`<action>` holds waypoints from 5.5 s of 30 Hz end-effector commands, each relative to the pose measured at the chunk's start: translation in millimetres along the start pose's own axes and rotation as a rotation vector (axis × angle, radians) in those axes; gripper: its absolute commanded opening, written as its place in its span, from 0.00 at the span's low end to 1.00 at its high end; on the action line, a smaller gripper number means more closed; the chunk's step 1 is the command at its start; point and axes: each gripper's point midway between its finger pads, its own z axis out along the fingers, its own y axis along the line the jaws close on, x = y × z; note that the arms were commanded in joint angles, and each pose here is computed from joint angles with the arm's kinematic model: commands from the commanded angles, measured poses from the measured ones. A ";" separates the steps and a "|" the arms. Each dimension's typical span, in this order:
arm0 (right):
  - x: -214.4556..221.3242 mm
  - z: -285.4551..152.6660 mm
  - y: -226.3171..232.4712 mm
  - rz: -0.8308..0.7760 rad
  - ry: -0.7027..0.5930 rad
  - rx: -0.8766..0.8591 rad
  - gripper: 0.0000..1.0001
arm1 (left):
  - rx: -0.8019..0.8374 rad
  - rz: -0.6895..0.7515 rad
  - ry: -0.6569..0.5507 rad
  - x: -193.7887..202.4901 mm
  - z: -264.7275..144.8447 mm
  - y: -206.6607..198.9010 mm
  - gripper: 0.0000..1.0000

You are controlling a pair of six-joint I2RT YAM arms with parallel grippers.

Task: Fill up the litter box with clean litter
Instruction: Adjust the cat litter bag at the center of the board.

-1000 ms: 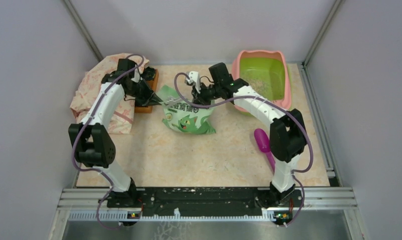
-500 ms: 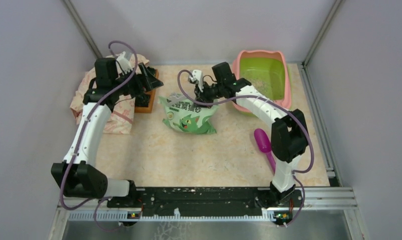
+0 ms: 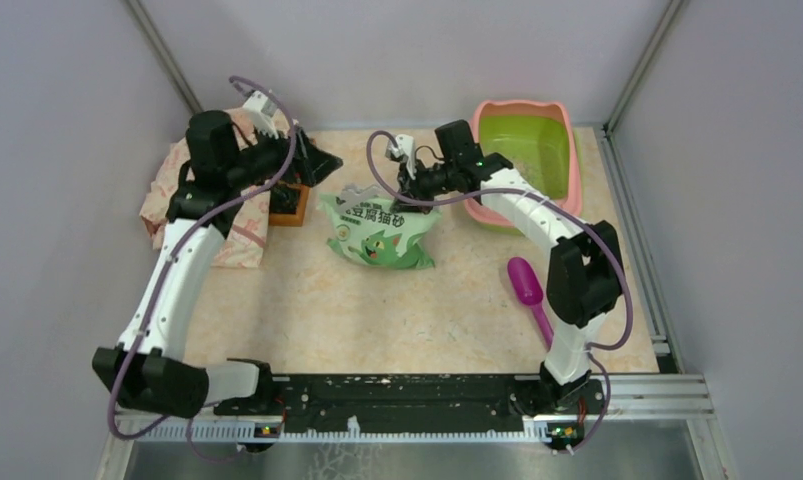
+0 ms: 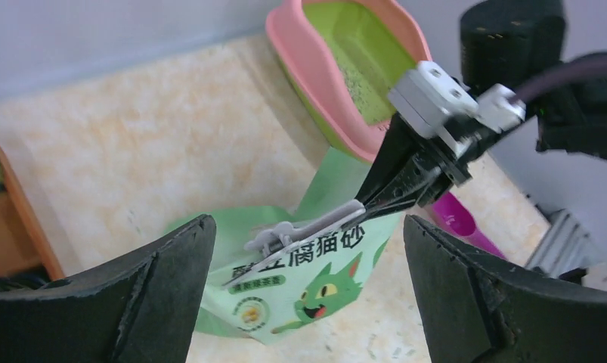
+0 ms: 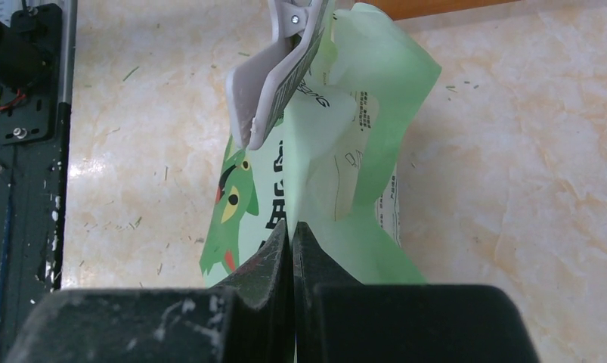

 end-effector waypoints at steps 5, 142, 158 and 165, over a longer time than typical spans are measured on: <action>-46.9 -36.3 3.8 -0.051 -0.153 -0.057 0.00 | 0.099 0.543 -0.197 -0.8 -8.7 -2.9 0.99; -14.3 -30.7 1.0 0.051 -0.108 -0.138 0.00 | 0.592 0.423 0.384 135.0 68.1 38.2 0.02; -26.9 -36.3 -15.1 0.062 -0.134 -0.117 0.00 | 0.523 0.500 0.402 125.8 59.7 49.4 0.02; -28.8 -34.6 -16.4 0.067 -0.138 -0.122 0.00 | 0.516 0.497 0.418 130.5 59.1 50.8 0.04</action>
